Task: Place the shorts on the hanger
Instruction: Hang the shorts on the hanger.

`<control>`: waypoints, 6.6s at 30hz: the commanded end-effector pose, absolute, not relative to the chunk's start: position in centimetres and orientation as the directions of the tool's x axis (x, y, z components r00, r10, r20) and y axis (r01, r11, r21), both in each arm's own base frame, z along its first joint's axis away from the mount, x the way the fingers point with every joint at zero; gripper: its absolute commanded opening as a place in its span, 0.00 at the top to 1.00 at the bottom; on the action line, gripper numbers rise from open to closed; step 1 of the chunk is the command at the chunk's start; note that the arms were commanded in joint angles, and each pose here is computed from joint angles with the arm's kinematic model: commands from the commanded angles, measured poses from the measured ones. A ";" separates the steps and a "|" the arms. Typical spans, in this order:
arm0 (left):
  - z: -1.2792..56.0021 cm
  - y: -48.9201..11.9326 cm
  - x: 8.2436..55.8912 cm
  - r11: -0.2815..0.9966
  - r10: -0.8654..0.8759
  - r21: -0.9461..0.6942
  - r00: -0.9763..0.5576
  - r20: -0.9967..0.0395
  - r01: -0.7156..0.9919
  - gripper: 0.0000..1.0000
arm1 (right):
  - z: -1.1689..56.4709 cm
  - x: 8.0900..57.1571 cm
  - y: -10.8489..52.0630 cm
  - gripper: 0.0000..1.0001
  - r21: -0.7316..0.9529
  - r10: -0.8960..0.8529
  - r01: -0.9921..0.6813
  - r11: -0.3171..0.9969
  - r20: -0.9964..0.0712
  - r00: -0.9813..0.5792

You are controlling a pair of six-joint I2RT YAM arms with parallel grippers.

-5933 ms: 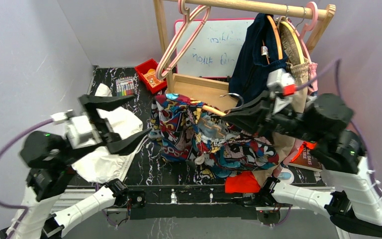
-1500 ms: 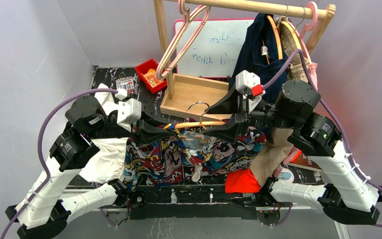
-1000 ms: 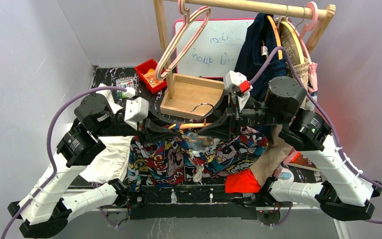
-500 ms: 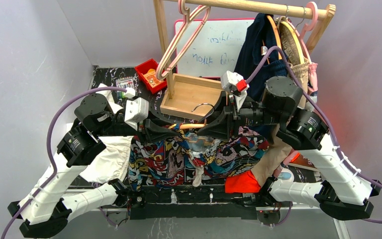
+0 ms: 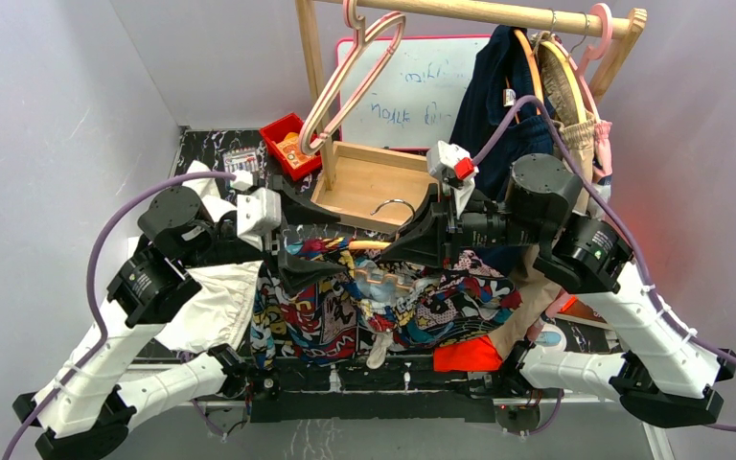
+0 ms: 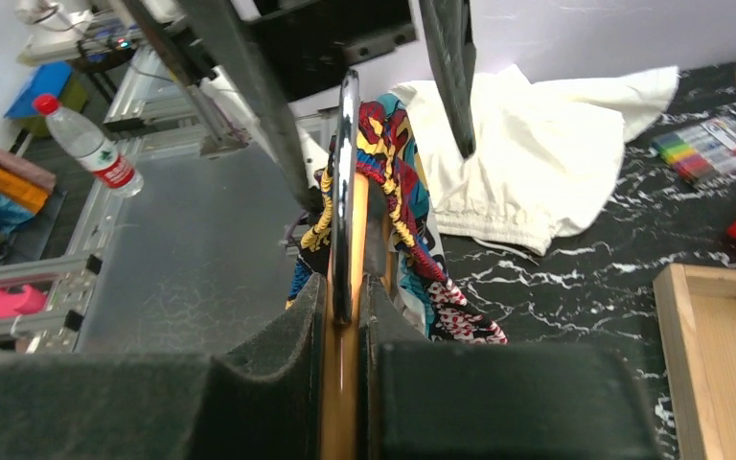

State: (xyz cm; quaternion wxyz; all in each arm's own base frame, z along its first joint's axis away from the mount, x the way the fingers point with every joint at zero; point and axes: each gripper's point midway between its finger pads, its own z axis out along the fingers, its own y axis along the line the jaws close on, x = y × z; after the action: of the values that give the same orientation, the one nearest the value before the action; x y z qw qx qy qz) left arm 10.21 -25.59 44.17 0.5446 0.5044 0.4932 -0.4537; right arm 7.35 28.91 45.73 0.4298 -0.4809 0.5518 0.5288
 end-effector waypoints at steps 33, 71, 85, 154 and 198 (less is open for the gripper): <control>56.4 -3.7 7.7 0.850 -0.203 0.152 0.580 -0.789 0.505 0.02 | 53.8 9.0 27.4 1.00 0.039 0.096 -0.993 0.110 -0.995 -0.029; 50.3 -19.9 12.7 0.468 -0.137 0.180 0.272 -0.953 0.865 0.08 | 48.6 11.2 26.9 1.00 0.053 -0.036 -0.970 0.236 -0.997 -0.063; 48.9 -24.4 14.4 0.349 -0.135 0.159 0.218 -0.967 0.923 0.22 | 48.1 10.8 27.2 1.00 0.051 -0.036 -0.978 0.203 -0.998 -0.059; 44.3 -22.5 14.0 0.397 -0.042 0.162 0.194 -0.980 0.904 1.00 | 49.4 9.2 26.2 1.00 0.047 0.052 -0.985 0.167 -0.998 -0.039; 42.9 -24.1 11.1 0.139 0.125 0.176 0.159 -0.979 0.974 0.04 | 48.9 7.8 27.1 1.00 0.047 -0.013 -0.997 0.054 -0.999 -0.048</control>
State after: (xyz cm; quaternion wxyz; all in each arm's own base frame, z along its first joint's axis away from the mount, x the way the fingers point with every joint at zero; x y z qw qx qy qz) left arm 10.86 -23.67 43.64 0.5658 0.5230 0.5081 -0.3850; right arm 9.02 28.01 44.84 0.4522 -0.4736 0.5867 0.4764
